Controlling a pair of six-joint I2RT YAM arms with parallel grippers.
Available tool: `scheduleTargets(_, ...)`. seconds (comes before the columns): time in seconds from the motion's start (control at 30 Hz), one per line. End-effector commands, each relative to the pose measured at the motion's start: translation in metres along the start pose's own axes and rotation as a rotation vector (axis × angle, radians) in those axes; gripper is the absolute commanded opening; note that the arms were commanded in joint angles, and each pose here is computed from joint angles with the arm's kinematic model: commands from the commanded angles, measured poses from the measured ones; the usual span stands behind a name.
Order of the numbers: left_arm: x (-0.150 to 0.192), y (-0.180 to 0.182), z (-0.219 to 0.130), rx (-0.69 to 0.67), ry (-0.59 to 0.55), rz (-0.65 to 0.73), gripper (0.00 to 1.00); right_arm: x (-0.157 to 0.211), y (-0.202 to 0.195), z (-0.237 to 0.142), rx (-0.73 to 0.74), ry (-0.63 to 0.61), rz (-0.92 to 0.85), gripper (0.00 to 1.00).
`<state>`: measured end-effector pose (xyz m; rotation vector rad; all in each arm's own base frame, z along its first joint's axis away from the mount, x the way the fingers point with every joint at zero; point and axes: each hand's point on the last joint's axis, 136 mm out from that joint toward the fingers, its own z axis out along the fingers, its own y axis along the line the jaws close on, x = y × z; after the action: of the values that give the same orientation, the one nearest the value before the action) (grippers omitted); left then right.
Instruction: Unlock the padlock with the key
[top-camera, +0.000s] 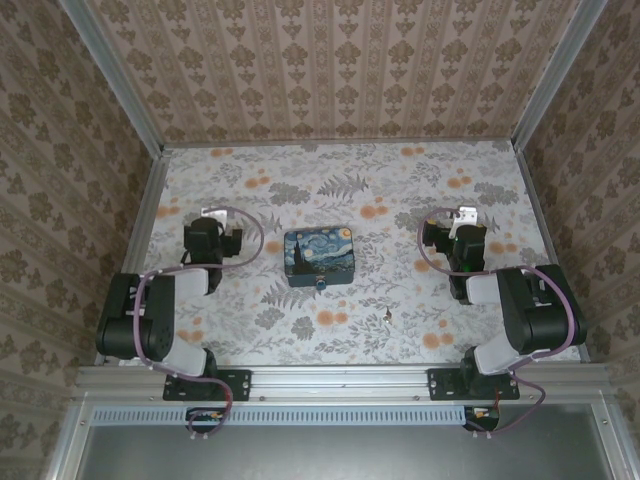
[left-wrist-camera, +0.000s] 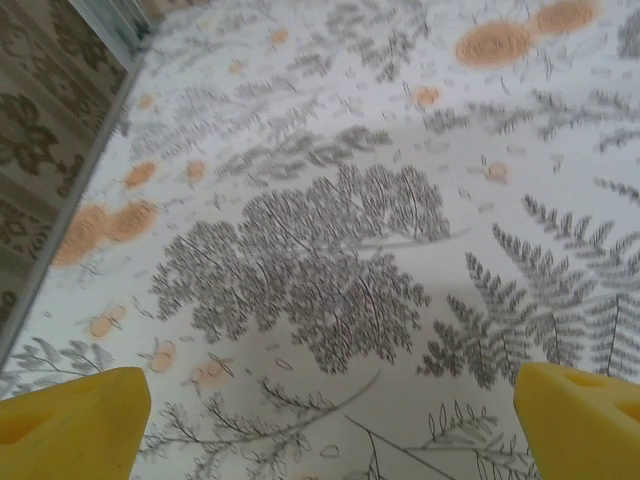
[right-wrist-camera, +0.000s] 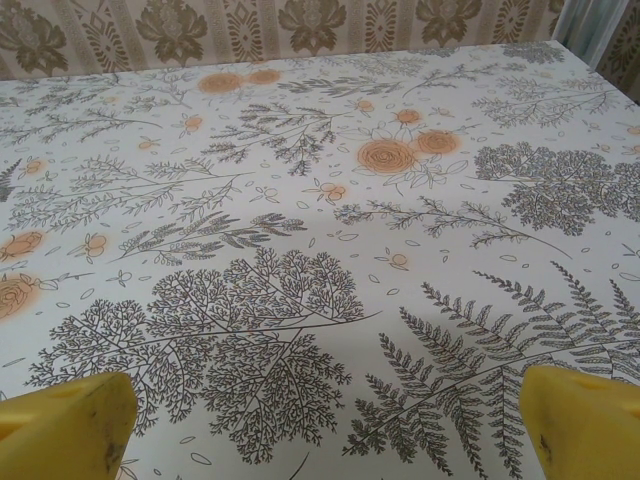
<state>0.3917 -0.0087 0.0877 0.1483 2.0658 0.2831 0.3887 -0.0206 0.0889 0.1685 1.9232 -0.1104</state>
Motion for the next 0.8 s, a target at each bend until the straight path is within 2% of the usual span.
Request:
scheduleTargets(0.0, -0.039, 0.018, -0.015, -0.066, -0.114, -0.060, 0.96, -0.020, -0.008, -0.004, 0.042, -0.047, 0.026, 1.00)
scheduleTargets(0.17, -0.068, 0.029, -0.035, -0.079, -0.162, -0.108, 0.98, -0.034, -0.016, -0.010, 0.087, -0.041, 0.038, 0.99)
scheduleTargets(0.3, -0.088, 0.032, -0.049, -0.055, -0.147, -0.183, 0.98, -0.073, -0.015, -0.027, 0.067, -0.057, 0.080, 1.00)
scheduleTargets(0.47, -0.100, 0.022, -0.066, 0.030, -0.073, -0.299, 0.99, -0.110, 0.010, -0.052, -0.089, -0.055, 0.191, 0.99)
scheduleTargets(0.6, -0.101, -0.002, -0.084, 0.180, 0.004, -0.377, 1.00, -0.112, 0.054, -0.066, -0.328, 0.044, 0.260, 1.00)
scheduleTargets(0.77, -0.090, -0.028, -0.105, 0.327, 0.070, -0.434, 1.00, -0.095, 0.097, -0.077, -0.497, 0.186, 0.305, 0.99)
